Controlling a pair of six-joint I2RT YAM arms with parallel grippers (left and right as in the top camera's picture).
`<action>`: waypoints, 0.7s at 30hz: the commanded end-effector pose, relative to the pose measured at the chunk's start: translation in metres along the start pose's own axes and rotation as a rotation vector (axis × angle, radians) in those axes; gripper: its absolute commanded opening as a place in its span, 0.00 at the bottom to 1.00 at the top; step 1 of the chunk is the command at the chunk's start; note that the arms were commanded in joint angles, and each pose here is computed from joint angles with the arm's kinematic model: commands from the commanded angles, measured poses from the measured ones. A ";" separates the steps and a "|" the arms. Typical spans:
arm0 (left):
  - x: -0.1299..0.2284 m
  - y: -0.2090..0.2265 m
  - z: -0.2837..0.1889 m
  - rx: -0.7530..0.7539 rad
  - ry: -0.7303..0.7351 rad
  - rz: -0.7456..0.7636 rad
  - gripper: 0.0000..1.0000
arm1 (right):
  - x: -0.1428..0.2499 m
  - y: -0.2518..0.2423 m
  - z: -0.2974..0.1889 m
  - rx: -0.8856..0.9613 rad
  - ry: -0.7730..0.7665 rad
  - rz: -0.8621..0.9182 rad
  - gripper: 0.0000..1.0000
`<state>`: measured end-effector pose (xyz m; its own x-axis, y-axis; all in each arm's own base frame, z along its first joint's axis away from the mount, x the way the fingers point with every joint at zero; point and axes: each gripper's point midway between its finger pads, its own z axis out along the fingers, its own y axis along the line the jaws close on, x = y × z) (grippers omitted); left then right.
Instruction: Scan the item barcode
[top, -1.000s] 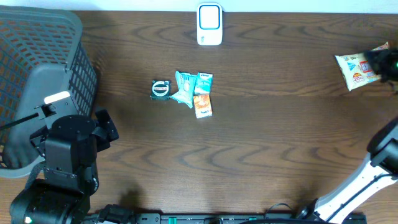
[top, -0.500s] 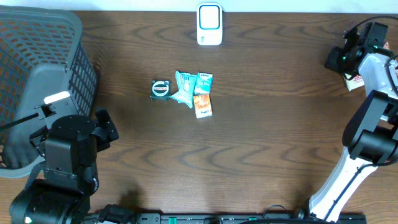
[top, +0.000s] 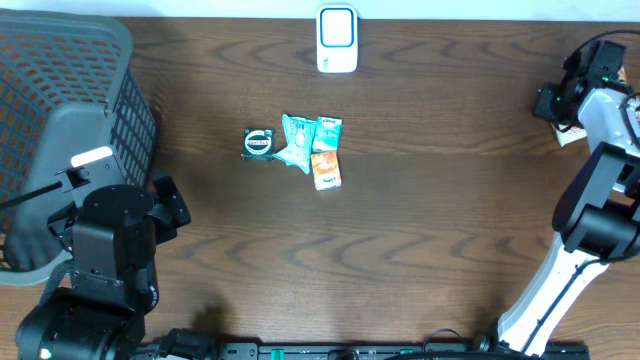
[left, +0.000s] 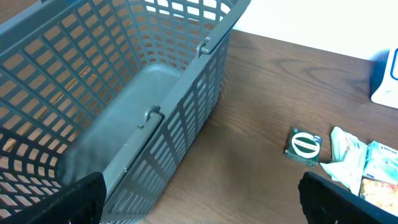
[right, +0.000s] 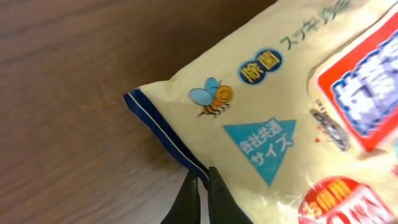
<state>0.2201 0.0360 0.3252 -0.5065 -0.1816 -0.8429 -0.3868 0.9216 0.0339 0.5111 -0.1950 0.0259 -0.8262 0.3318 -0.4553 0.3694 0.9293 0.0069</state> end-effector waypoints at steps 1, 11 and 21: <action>-0.003 0.002 -0.002 -0.008 -0.008 -0.007 0.98 | 0.007 -0.004 0.014 0.016 0.020 -0.009 0.01; -0.003 0.002 -0.002 -0.008 -0.008 -0.007 0.98 | -0.003 -0.002 0.015 0.008 -0.022 -0.007 0.01; -0.003 0.002 -0.002 -0.008 -0.008 -0.007 0.98 | -0.022 -0.011 0.014 0.055 -0.098 -0.004 0.01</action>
<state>0.2200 0.0361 0.3252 -0.5068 -0.1815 -0.8427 -0.3868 0.9216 0.0341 0.5321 -0.2046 0.0256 -0.7843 0.3138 -0.5352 0.3719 0.9283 -0.0008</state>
